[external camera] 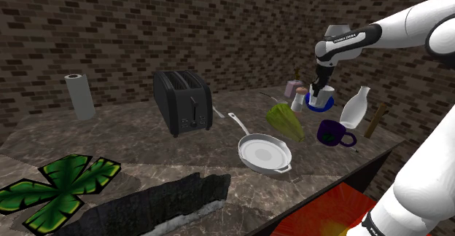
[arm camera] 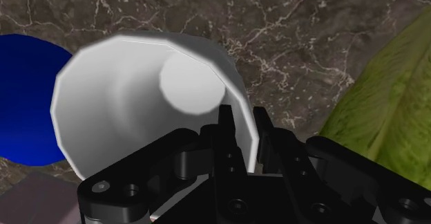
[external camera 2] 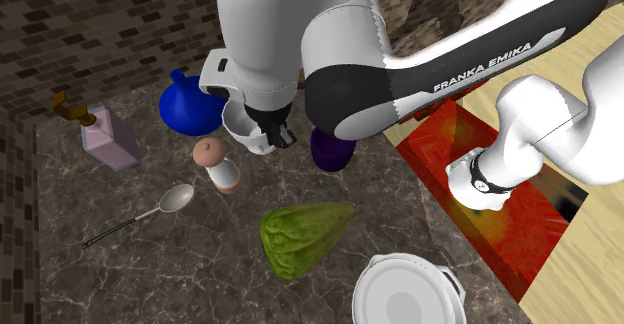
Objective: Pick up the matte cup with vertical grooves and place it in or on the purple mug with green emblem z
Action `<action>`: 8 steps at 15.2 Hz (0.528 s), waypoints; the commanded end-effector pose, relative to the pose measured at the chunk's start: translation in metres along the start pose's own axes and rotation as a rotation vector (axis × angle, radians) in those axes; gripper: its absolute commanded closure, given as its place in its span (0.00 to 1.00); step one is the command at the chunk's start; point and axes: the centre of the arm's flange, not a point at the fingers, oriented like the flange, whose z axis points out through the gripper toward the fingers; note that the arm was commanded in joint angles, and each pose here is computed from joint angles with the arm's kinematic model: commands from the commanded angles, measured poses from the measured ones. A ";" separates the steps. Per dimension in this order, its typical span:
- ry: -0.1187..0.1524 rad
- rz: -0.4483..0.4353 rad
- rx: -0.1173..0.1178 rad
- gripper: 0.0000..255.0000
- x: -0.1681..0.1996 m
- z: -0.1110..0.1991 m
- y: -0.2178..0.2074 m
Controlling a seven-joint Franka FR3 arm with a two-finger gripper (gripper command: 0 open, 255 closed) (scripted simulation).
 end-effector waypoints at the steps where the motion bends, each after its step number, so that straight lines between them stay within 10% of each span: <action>1: 0.000 0.000 0.000 1.00 0.000 -0.011 0.002; 8: 0.000 0.000 0.000 1.00 0.000 -0.045 0.008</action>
